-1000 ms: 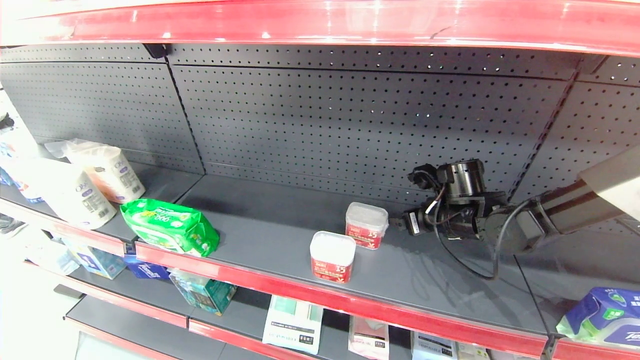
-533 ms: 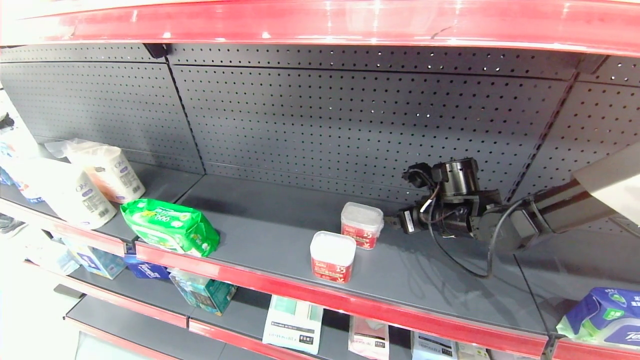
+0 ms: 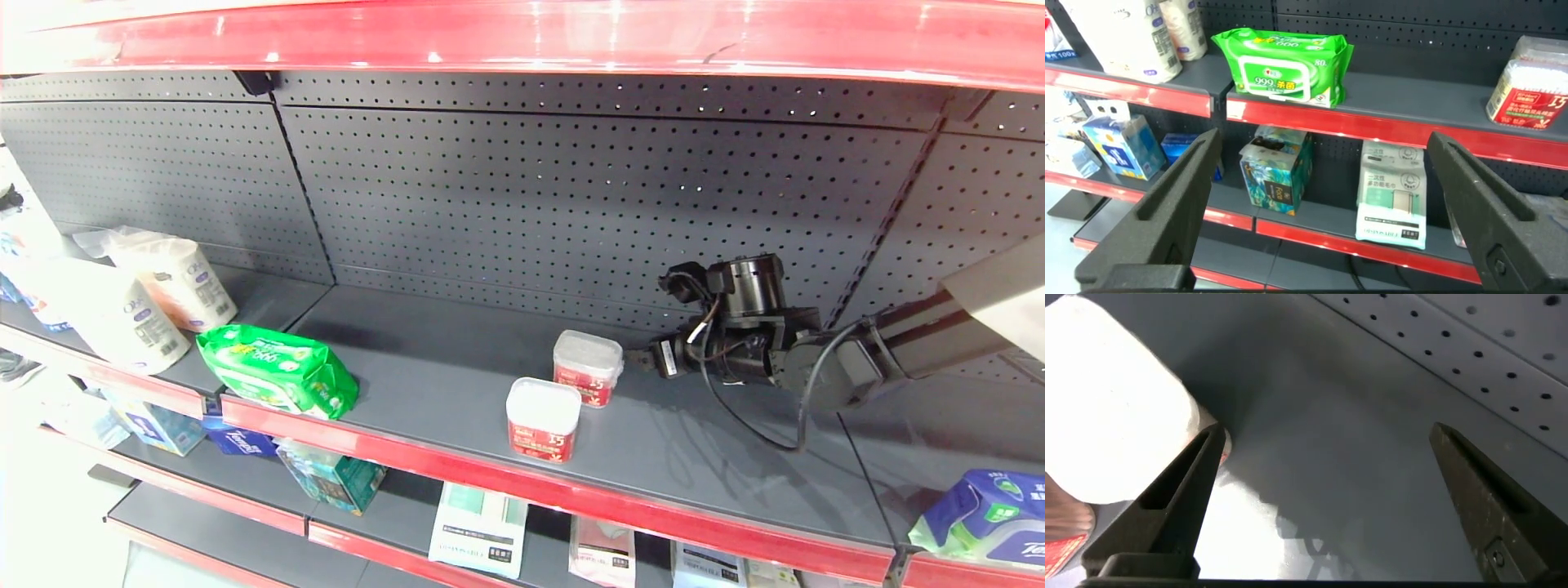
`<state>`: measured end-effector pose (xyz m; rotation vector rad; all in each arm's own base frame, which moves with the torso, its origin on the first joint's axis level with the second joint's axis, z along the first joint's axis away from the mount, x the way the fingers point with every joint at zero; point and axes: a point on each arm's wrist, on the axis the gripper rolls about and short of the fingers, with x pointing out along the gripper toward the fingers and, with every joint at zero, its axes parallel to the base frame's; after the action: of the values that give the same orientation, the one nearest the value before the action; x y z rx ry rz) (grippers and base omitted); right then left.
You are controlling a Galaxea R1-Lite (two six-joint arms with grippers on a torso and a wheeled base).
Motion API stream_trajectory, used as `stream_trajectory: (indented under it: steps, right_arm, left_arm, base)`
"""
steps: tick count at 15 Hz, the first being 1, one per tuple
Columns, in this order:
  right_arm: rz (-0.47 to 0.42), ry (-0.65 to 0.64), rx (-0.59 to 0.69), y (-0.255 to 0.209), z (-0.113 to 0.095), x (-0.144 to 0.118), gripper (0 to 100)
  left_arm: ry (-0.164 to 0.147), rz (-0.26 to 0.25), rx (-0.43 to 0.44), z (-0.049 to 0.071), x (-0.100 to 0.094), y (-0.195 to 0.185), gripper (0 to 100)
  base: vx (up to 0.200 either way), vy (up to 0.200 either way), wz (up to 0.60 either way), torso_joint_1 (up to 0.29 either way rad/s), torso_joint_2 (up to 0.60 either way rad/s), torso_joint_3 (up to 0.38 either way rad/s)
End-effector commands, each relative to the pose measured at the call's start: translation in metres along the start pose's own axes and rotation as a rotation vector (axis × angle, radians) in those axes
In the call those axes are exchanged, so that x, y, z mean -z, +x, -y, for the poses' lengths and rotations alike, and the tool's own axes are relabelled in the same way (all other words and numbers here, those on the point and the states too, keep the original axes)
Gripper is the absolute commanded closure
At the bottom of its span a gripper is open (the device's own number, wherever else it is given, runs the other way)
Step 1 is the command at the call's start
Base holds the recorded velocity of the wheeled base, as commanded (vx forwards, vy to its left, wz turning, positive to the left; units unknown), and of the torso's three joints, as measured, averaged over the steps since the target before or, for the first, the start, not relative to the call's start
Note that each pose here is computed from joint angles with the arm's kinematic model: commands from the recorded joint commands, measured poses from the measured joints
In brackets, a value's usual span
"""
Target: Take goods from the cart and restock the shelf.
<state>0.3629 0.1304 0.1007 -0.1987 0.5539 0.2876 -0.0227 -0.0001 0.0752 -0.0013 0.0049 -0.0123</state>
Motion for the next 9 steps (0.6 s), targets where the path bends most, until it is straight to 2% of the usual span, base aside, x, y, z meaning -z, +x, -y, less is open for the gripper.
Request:
stream_trajectory:
  steps: [1, 3, 4, 5, 9]
  right_arm:
    - [0.032, 0.019, 0.018, -0.024, 0.009, -0.007, 0]
    - [0.064, 0.036, 0.044, -0.056, 0.021, -0.010, 0]
    - [0.064, 0.036, 0.044, -0.056, 0.021, -0.010, 0]
    - [0.082, 0.042, 0.061, -0.081, 0.027, -0.007, 0]
    - [0.147, 0.048, 0.069, -0.166, 0.027, 0.022, 0]
  left_arm:
    - [0.000, -0.001, 0.000, 0.000, 0.000, 0.000, 0]
    - [0.000, -0.001, 0.001, 0.000, 0.000, 0.000, 0]
    - [0.000, -0.001, 0.001, 0.000, 0.000, 0.000, 0]
    - [0.000, -0.001, 0.000, 0.000, 0.000, 0.000, 0]
    - [0.000, -0.001, 0.000, 0.000, 0.000, 0.000, 0]
  base:
    - [0.000, 0.000, 0.00, 0.000, 0.00, 0.000]
    - [0.000, 0.000, 0.00, 0.000, 0.00, 0.000]
    - [0.000, 0.000, 0.00, 0.000, 0.00, 0.000]
    - [0.000, 0.000, 0.00, 0.000, 0.00, 0.000]
    - [0.000, 0.000, 0.00, 0.000, 0.00, 0.000]
